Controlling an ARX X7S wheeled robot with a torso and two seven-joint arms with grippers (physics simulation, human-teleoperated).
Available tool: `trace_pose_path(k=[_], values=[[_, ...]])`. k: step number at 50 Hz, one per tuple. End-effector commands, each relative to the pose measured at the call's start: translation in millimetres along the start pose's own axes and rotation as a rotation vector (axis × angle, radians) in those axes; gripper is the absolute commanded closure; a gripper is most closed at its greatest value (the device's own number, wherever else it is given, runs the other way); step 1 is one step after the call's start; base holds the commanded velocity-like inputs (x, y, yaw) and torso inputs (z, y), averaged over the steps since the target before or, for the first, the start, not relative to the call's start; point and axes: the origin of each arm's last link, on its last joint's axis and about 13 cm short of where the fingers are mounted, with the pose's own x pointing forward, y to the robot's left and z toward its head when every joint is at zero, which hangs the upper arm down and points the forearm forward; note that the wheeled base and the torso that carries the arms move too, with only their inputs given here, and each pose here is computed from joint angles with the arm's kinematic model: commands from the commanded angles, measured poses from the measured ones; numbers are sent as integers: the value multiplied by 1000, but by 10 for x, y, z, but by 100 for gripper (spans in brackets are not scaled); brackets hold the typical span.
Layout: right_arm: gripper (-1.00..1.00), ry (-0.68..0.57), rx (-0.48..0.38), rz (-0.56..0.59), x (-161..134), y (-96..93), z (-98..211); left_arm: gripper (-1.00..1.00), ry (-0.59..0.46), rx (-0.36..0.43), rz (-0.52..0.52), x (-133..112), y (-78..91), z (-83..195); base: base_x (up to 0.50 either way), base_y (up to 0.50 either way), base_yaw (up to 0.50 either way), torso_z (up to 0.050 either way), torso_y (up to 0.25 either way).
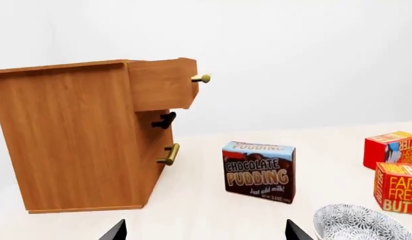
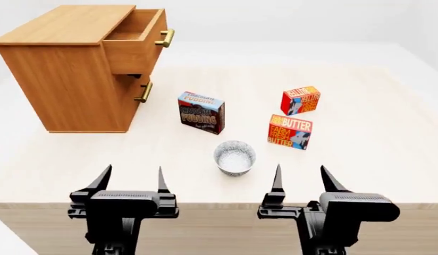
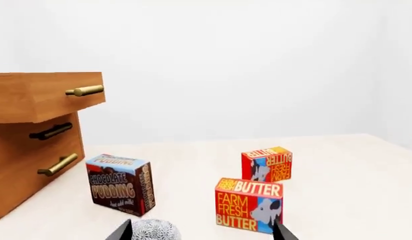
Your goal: Put the bowl in the top drawer of the cabinet.
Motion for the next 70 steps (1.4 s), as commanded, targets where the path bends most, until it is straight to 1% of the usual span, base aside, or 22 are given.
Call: trace_pose_path(k=[1,5,41,53,59,63,66,70], values=[[-100,-54,4,31,-77,32,289,-100,-37,14,-2,-48,17,266,0,0,0,0,0],[-100,-68,9,44,-85,34,311,-100,-41,17,-6,-57,12,283,209,0,0,0,0],[-100,-57,14,50,-133,69,313,-100,-43,2,-17,-110,28,271,500,0,0,0,0],[-100,-63,15,53,-154,82,332,-100,-45,-2,-18,-138,42,274,0,0,0,0,1],[-100,-56,17,50,-153,80,309,-100,-44,-3,-17,-148,44,273,430,0,0,0,0],[-100,-60,17,50,-158,78,306,-100,-45,-1,-18,-154,46,289,0,0,0,0,0],[-100,-59,16,49,-158,76,304,-100,-47,0,-23,-157,47,324,0,0,0,0,0],[-100,-56,14,52,-157,76,303,-100,-70,32,-34,-99,59,502,0,0,0,0,0]])
